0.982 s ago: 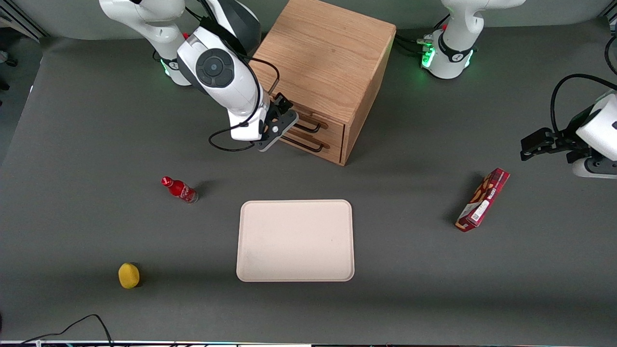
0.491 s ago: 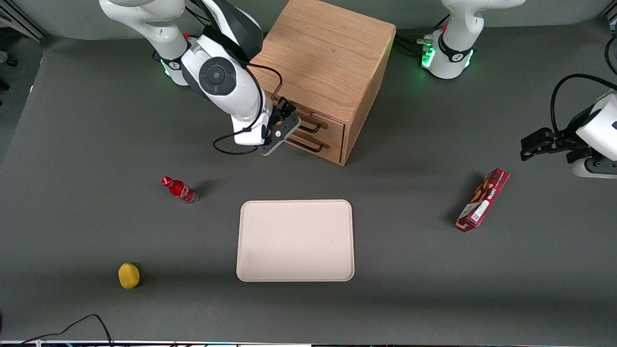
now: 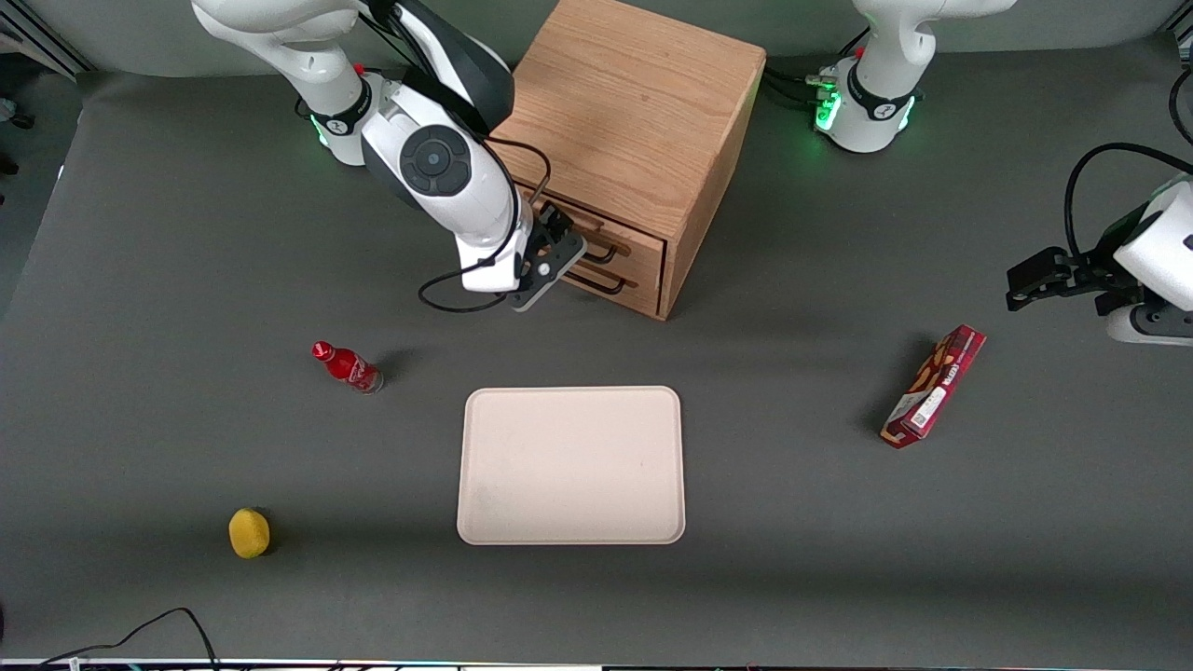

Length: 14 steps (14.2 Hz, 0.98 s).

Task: Open upper drawer
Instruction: 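Pull the handle outward with the right gripper, sliding the drawer open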

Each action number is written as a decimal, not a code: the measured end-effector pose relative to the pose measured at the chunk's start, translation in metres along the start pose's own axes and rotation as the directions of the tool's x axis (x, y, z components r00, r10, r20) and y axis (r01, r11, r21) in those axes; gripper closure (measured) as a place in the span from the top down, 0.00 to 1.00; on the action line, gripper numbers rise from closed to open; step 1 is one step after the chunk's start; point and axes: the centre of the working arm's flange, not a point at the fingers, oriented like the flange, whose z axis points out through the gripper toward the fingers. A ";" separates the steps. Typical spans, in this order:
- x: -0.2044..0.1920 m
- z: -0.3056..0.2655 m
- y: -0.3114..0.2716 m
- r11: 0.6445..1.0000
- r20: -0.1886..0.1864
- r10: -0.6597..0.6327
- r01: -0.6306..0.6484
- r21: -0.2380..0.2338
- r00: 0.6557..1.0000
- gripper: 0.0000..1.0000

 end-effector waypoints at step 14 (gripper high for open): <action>0.048 -0.026 0.140 0.999 -0.051 0.049 -0.050 -0.022 0.998 1.00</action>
